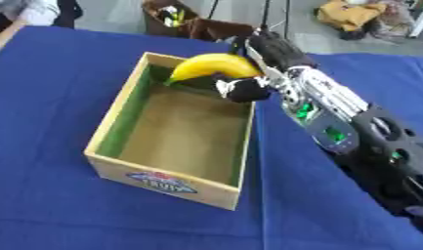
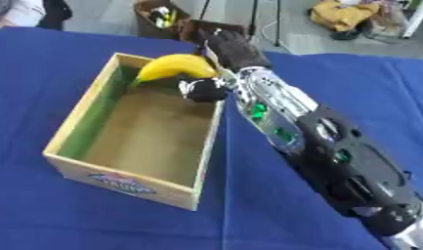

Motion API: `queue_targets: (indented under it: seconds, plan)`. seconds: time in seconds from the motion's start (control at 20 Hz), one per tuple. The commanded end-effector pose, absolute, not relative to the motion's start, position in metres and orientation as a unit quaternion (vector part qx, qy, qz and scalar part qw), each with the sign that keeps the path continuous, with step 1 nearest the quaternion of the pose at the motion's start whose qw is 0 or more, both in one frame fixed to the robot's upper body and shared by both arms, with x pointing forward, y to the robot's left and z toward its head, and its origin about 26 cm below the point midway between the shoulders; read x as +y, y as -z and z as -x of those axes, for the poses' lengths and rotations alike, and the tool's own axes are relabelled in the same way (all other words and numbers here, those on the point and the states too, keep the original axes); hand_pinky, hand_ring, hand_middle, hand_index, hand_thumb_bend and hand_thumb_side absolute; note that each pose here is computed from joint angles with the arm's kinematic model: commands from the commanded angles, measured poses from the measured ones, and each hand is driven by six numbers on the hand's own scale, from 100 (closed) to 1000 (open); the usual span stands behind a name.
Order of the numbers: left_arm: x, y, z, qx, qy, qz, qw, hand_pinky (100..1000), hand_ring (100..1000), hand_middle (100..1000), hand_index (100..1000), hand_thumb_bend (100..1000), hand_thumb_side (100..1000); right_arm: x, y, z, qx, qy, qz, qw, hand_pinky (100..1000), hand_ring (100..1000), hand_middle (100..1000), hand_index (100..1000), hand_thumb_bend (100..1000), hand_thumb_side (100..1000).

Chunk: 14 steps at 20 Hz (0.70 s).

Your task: Pick up objects on the table and place them in the box.

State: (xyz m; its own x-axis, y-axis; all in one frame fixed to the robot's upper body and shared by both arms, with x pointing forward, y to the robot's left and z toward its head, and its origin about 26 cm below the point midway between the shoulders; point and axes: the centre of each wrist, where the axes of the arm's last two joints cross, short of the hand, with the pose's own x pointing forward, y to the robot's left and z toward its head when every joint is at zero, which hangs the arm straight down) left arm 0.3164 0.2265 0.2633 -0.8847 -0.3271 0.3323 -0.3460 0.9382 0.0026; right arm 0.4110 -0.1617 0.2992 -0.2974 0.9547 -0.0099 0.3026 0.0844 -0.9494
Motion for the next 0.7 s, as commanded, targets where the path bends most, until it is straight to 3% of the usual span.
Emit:
queue_targets:
  seconds: [0.05,0.3,0.4,0.55,0.7]
  plan:
    - [0.224,-0.27,-0.313,-0.974,-0.027,-0.17,0.149,570,702,760,900,100,1000,-0.154,-0.307,-0.412,-0.655,-0.476,0.486,0.328,667,733,329,507,100,481]
    - [0.223,-0.271,-0.313,-0.975,-0.027,-0.167,0.144,572,703,760,899,100,1000,-0.144,-0.301,-0.417,-0.655,-0.487,0.474,0.329,670,743,342,520,100,491]
    - [0.223,-0.272,-0.313,-0.975,-0.027,-0.166,0.143,572,703,760,899,100,1000,-0.14,-0.3,-0.416,-0.656,-0.497,0.468,0.323,694,780,405,603,100,584]
    - [0.224,-0.272,-0.313,-0.975,-0.029,-0.167,0.141,573,703,761,899,100,1000,-0.137,-0.303,-0.412,-0.654,-0.512,0.458,0.316,738,842,557,748,272,717]
    - [0.224,-0.271,-0.313,-0.975,-0.032,-0.168,0.14,574,704,761,899,100,1000,-0.136,-0.31,-0.406,-0.655,-0.519,0.453,0.311,771,881,652,838,345,772]
